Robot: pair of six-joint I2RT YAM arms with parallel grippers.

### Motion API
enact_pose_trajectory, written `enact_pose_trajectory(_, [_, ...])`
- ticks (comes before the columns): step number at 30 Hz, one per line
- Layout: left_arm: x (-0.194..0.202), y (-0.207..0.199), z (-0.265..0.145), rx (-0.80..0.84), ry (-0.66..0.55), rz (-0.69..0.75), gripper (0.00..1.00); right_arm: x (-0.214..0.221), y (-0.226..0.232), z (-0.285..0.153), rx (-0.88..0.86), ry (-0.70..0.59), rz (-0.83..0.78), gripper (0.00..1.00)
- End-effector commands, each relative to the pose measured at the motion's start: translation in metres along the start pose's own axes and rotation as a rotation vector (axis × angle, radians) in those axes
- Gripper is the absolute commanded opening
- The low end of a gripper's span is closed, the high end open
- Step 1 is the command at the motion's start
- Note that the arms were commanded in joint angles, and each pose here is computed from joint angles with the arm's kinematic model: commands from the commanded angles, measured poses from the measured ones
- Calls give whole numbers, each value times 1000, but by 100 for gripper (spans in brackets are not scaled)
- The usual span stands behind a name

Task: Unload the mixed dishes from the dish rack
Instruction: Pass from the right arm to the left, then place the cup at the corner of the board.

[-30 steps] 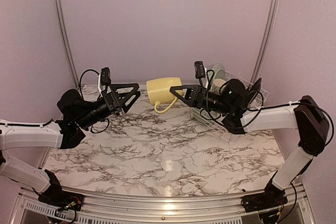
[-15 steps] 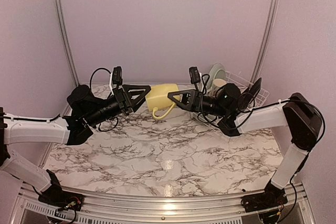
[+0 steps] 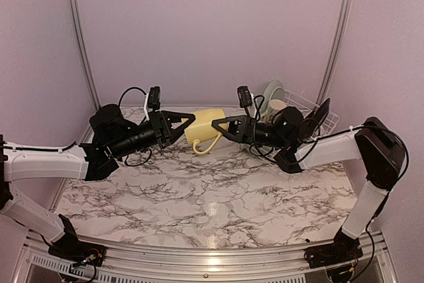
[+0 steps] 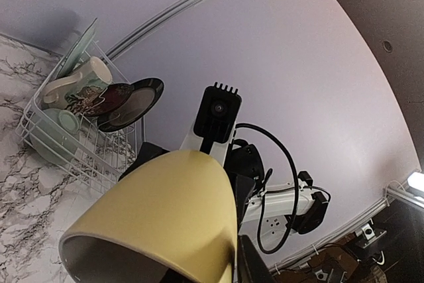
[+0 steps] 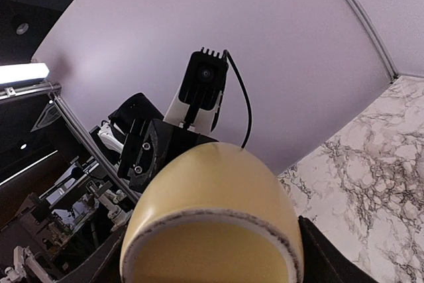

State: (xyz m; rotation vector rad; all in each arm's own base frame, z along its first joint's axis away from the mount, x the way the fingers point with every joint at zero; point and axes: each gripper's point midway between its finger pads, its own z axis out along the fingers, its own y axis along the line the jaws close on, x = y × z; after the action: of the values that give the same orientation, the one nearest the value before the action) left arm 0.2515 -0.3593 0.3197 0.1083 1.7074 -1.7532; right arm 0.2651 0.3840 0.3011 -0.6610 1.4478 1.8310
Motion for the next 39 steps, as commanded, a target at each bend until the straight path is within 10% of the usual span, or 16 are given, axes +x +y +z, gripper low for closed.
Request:
enact_pose_trajectory(1, [-3,-9,3,17,3,2,17,-11,25,2,-79,-33,-80,7])
enact_pose_trajectory(8, [-4,-8,2,-11,1,8,0,-9,18,-3,-10,-39,-92,22])
enact_pose_trajectory(17, [-16,32,-14,-372,30,193,0,-15,-44,-37,392,-25,-70,98])
enact_pose_trajectory(30, [-97,111,-93,-1077,298,567,0,-55,-91,-145,1035,23,-202,98])
enact_pose_trajectory(39, [-162,191,-156,-1473,534,580,0,-87,-61,-176,1016,-107,-220,98])
